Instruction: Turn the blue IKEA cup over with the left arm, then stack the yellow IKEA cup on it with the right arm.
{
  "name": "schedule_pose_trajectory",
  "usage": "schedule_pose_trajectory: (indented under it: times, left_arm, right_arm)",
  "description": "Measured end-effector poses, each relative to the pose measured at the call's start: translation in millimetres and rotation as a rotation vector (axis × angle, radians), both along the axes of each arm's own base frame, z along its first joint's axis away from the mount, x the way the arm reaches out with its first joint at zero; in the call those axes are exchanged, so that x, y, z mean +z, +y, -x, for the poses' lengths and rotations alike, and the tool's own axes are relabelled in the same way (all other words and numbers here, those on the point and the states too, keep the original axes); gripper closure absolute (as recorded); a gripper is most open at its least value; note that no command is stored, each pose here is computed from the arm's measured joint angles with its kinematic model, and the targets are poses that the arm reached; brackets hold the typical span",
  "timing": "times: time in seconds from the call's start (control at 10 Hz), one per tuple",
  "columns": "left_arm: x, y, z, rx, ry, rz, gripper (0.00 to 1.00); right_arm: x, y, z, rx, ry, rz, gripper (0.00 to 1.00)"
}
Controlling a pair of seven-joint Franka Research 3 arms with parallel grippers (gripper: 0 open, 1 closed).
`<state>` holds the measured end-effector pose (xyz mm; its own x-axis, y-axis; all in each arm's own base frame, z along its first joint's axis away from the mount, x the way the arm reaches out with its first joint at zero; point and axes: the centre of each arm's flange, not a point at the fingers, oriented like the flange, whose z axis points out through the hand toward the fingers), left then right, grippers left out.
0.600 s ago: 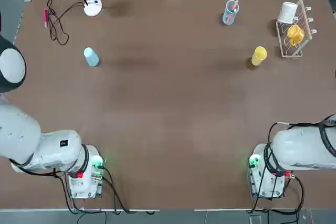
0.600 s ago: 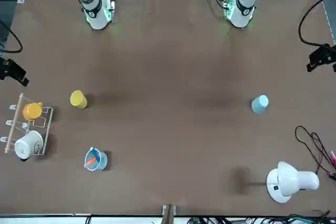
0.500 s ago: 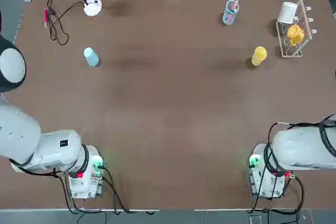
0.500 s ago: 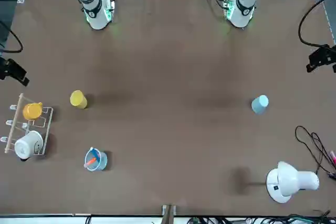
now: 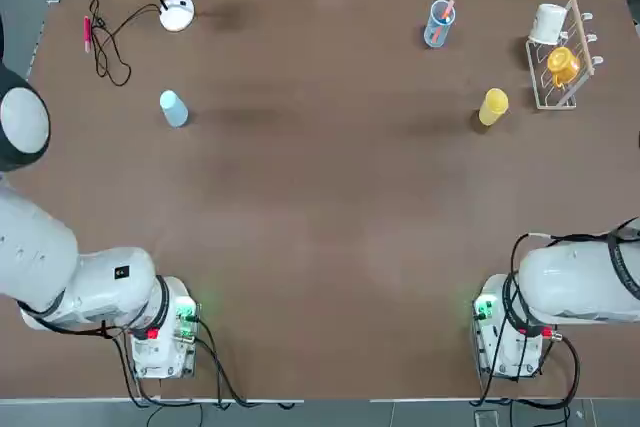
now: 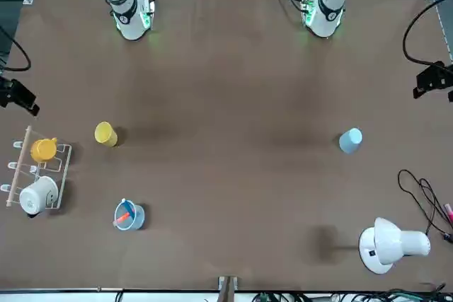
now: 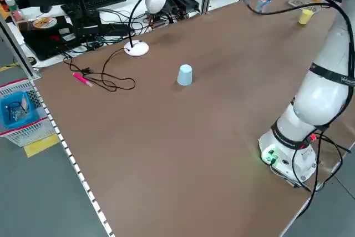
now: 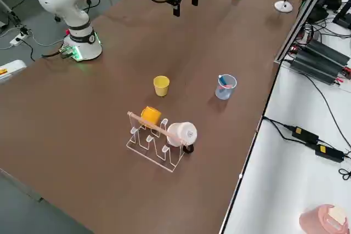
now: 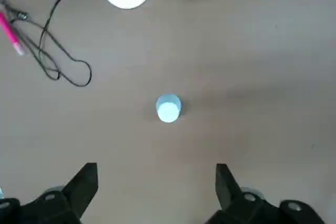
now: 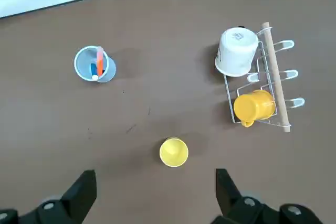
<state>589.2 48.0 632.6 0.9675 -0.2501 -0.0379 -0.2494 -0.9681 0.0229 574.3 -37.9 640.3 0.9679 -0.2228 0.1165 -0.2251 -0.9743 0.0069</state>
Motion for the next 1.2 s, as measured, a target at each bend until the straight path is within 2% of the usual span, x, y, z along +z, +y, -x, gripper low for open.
schedule_pose_trajectory:
  times: [0.3, 0.5, 0.7, 0.9, 1.2]
  left_arm:
    - [-36, 106, 0, -0.193, 0.014, 0.133, 0.01]
    - [-57, 151, 4, -0.335, -0.038, 0.267, 0.01]
    - [-104, 207, 7, -0.466, -0.104, 0.416, 0.01]
    - [-138, 233, 11, -0.561, -0.148, 0.499, 0.01]
    - [-175, 238, 11, -0.728, -0.236, 0.609, 0.01]
  right_arm:
    - [0, 0, 0, 0.0, 0.0, 0.0, 0.0]
    - [0, -1, 0, -0.001, 0.0, 0.0, 0.0]
    - [0, -1, 0, -0.001, 0.001, 0.0, 0.0]
    - [0, -1, 0, -0.001, 0.001, 0.0, 0.0]
    - [-1, 0, 1, -0.001, 0.007, -0.001, 0.0]
